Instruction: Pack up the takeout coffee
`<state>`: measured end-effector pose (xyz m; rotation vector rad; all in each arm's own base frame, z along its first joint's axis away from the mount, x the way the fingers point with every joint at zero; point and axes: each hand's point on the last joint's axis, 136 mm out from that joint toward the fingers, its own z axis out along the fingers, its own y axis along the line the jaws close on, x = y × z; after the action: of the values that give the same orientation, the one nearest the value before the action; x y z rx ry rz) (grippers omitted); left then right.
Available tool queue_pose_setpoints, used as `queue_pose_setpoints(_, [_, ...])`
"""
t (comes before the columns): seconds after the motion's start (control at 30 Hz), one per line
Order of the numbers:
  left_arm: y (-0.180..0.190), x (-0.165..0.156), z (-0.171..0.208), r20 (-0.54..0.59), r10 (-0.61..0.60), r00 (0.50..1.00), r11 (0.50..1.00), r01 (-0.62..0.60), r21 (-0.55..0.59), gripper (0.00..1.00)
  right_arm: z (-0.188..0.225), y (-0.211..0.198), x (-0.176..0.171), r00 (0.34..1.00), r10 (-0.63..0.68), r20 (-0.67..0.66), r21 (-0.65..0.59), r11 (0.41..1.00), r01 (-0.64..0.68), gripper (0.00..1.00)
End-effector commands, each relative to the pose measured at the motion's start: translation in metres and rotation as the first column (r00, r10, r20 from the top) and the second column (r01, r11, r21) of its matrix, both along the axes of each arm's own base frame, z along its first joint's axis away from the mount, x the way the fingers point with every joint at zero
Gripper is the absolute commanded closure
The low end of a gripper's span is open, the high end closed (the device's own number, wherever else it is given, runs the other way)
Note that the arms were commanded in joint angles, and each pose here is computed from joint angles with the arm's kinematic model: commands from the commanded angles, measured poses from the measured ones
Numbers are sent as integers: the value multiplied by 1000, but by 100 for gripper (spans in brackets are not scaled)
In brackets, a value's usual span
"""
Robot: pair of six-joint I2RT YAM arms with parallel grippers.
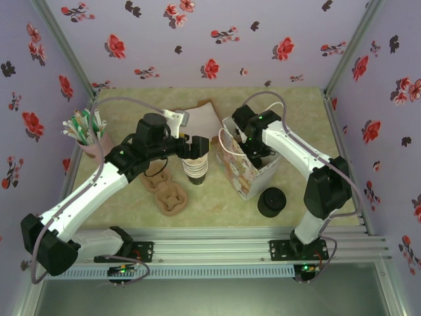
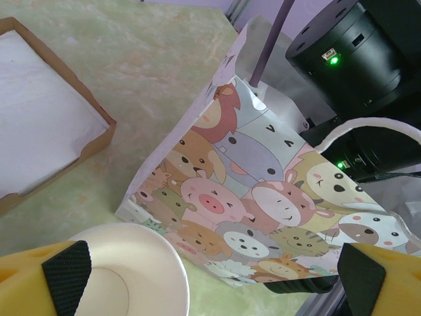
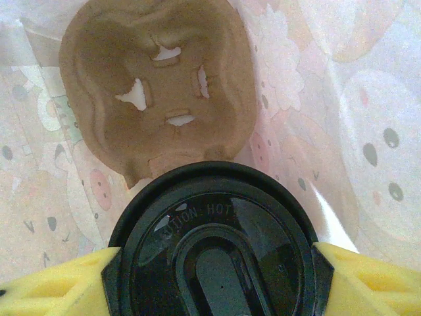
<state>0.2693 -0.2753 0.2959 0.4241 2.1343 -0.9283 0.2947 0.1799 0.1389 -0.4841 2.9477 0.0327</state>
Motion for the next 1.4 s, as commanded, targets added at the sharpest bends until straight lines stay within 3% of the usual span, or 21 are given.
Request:
queue_pose_setpoints(0.0, [-3, 3, 16, 50, 1, 999, 1000, 0, -21, 1, -6, -7, -20, 995, -12, -99, -39, 999, 8, 31])
queue_pose_setpoints(0.33, [-3, 3, 14, 49, 1, 999, 1000, 0, -21, 1, 7, -10, -17, 997, -26, -77, -55, 998, 22, 31])
queue_pose_setpoints(0.93, [-4, 5, 5, 36, 3, 999, 1000, -2, -11, 1, -33, -2, -25, 995, -29, -98, -65, 998, 23, 31])
queue_pose_setpoints(1.37, [-5, 5, 4, 34, 2, 999, 1000, -1, -10, 1, -24, -2, -28, 997, -26, -72, -70, 997, 20, 30])
